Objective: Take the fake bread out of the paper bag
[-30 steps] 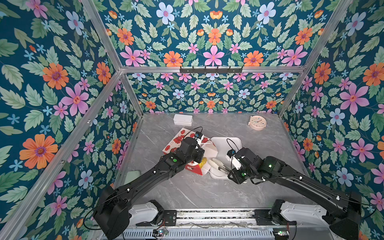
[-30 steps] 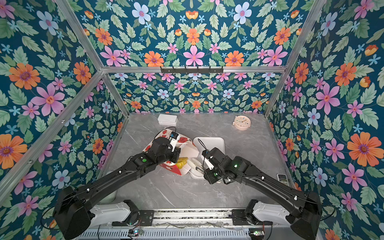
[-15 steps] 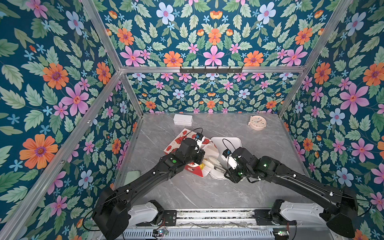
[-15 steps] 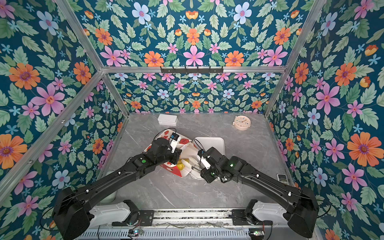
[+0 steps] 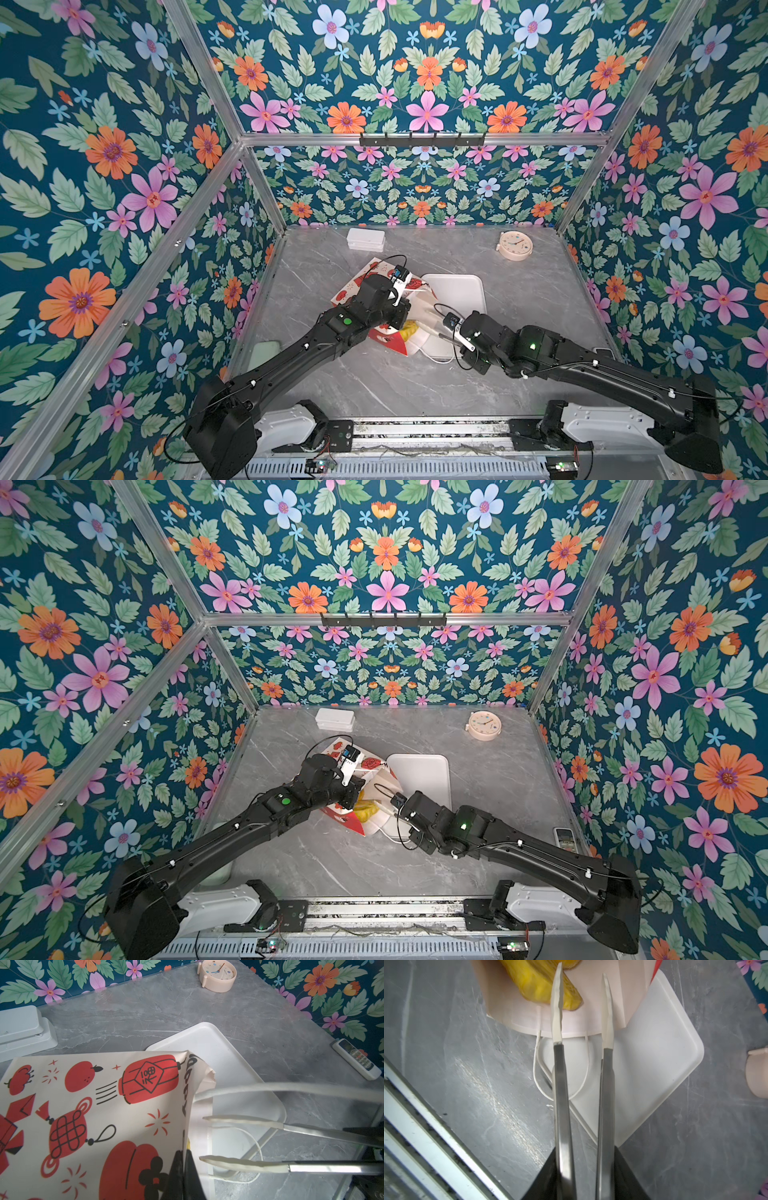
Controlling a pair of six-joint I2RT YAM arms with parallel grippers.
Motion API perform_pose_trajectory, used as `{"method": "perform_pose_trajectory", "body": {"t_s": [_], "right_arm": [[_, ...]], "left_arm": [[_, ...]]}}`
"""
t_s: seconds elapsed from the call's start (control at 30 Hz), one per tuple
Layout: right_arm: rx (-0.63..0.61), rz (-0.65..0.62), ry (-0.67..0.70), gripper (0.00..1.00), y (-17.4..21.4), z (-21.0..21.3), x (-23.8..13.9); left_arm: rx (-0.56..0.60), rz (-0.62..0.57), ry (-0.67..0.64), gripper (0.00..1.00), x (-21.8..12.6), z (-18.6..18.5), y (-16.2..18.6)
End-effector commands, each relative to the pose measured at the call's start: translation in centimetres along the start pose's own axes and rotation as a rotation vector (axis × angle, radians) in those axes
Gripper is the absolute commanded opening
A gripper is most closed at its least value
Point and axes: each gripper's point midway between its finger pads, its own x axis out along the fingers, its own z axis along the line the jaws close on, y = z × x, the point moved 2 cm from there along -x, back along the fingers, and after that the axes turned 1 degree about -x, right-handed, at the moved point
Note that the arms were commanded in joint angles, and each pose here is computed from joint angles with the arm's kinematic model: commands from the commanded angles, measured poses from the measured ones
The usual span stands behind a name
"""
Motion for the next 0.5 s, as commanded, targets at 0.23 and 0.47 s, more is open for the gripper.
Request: {"method": "perform_pose_trajectory", "body": {"t_s": [0.23, 0.47], "right_arm": [[-0.145, -0.064, 0.090, 0.41, -0.7, -0.4, -0.7], [-0.251, -0.034, 0.092, 0.43, -0.3, 0.7, -0.1]], "left_arm": [[-0.003, -0.017, 0.015, 0.05, 0.2, 0.5, -0.3], [-0.019, -0.029, 0.022, 0.05, -0.2, 0.9, -0.5]]}}
